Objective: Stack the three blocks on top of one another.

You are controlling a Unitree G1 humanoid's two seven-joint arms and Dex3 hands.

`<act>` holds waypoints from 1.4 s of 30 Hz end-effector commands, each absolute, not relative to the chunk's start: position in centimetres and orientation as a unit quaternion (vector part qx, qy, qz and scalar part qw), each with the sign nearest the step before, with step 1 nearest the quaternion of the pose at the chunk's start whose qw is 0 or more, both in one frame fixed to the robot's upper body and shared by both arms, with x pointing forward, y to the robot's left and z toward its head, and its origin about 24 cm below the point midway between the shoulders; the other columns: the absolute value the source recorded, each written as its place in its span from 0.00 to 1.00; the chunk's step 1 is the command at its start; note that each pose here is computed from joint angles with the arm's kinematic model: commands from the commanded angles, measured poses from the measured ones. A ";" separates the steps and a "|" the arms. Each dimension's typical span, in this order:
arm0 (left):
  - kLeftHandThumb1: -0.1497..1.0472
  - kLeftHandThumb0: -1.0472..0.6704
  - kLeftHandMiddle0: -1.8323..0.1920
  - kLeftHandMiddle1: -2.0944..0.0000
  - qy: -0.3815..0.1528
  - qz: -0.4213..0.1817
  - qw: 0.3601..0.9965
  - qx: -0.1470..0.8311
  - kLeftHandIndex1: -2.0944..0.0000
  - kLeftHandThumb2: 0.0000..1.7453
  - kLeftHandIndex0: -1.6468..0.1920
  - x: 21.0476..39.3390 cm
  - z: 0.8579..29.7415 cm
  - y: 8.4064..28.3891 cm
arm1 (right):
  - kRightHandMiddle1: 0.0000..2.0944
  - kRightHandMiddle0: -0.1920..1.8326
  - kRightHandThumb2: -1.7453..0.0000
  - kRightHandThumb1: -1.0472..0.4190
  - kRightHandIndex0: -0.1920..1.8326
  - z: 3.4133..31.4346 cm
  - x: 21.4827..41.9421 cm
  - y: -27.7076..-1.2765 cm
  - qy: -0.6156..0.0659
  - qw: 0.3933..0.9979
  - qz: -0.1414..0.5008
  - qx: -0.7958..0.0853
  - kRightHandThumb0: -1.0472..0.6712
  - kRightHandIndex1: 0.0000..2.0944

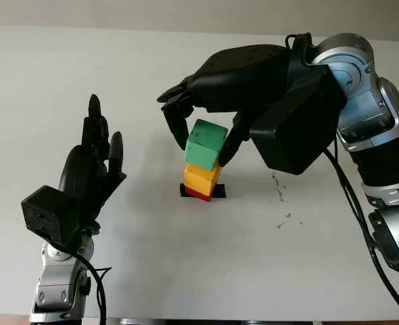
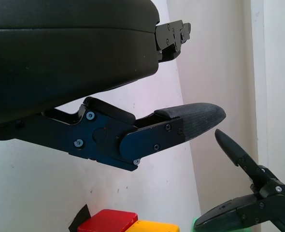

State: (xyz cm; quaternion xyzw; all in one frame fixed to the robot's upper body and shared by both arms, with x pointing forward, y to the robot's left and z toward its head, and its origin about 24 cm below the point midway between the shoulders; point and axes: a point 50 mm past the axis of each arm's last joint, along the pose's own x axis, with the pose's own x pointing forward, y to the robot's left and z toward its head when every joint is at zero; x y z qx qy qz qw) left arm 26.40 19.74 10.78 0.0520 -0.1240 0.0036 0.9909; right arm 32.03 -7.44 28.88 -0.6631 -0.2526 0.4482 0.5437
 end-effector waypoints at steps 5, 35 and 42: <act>1.00 0.18 1.00 1.00 -0.122 0.006 0.991 0.051 1.00 0.40 1.00 26.1 10.9 19.6 | 0.69 0.29 0.97 0.09 0.18 29.2 31.9 -7.9 -0.249 0.546 0.440 -0.668 0.38 0.02; 1.00 0.18 1.00 0.99 -0.124 0.015 0.991 0.051 1.00 0.39 1.00 25.9 10.7 19.5 | 0.74 0.26 0.97 0.09 0.22 27.3 32.5 -8.0 -0.244 0.539 0.464 -0.659 0.38 0.02; 1.00 0.17 1.00 1.00 -0.122 0.012 0.991 0.053 1.00 0.39 1.00 25.8 10.4 19.4 | 0.71 0.28 0.97 0.09 0.21 27.5 32.4 -7.9 -0.250 0.542 0.465 -0.654 0.39 0.02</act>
